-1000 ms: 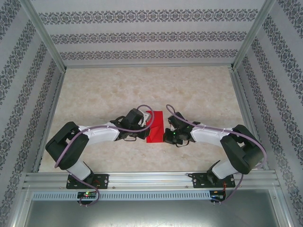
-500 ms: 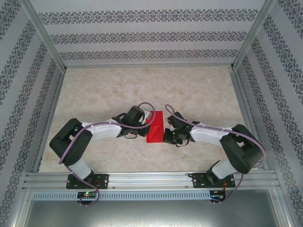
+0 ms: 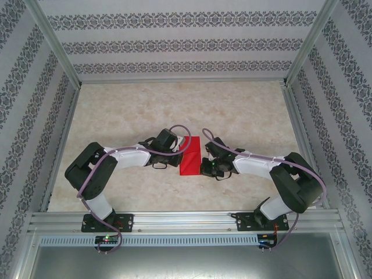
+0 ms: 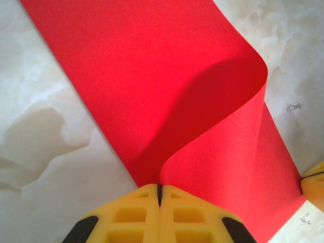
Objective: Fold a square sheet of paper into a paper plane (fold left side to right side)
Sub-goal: Fold the triangle a second time at the center of the table.
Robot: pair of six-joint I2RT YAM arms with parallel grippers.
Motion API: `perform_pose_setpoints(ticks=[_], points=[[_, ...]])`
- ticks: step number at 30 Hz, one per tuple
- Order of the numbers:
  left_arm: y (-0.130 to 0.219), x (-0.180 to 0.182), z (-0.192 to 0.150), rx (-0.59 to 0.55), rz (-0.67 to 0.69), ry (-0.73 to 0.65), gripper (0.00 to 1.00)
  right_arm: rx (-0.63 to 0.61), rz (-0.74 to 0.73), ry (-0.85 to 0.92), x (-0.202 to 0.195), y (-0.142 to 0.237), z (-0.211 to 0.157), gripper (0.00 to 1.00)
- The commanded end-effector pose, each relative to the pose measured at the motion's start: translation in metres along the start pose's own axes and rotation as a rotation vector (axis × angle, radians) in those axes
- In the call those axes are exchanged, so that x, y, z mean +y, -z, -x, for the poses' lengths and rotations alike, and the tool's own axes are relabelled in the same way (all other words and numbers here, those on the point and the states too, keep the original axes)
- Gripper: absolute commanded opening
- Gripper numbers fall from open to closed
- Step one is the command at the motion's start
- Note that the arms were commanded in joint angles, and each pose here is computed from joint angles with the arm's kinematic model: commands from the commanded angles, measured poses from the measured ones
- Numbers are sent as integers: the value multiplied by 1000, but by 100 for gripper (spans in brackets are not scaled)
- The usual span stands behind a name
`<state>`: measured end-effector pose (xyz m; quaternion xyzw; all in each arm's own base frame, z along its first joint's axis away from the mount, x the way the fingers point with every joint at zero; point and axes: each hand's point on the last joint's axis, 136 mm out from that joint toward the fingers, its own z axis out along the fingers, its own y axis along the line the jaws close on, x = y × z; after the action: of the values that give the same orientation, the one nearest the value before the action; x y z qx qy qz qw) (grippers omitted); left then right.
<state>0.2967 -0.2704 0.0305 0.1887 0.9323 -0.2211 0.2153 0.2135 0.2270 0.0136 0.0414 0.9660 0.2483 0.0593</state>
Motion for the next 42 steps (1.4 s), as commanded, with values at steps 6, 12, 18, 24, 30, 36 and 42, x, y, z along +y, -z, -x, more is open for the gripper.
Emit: perform_pose_setpoints(ticks=[6, 12, 18, 24, 30, 36, 42], points=[[-5, 6, 8, 5, 10, -15, 0, 53, -106, 3, -24, -7, -16, 0], [-7, 7, 7, 8, 12, -14, 0, 56, -109, 4, -24, -7, -16, 0], [-6, 9, 10, -3, 21, -11, 0, 57, -113, 4, -25, -7, -17, 0], [-6, 11, 8, 3, 33, -13, 0, 58, -113, 5, -25, -7, -17, 0], [-5, 13, 6, 5, 41, -13, 0, 59, -114, 5, -26, -7, -17, 0], [-4, 13, 9, 1, 43, -17, 0, 56, -116, 6, -25, -7, -16, 0], [-11, 12, 4, 19, 27, -9, 0, 54, -105, 10, -22, -7, -15, 0]])
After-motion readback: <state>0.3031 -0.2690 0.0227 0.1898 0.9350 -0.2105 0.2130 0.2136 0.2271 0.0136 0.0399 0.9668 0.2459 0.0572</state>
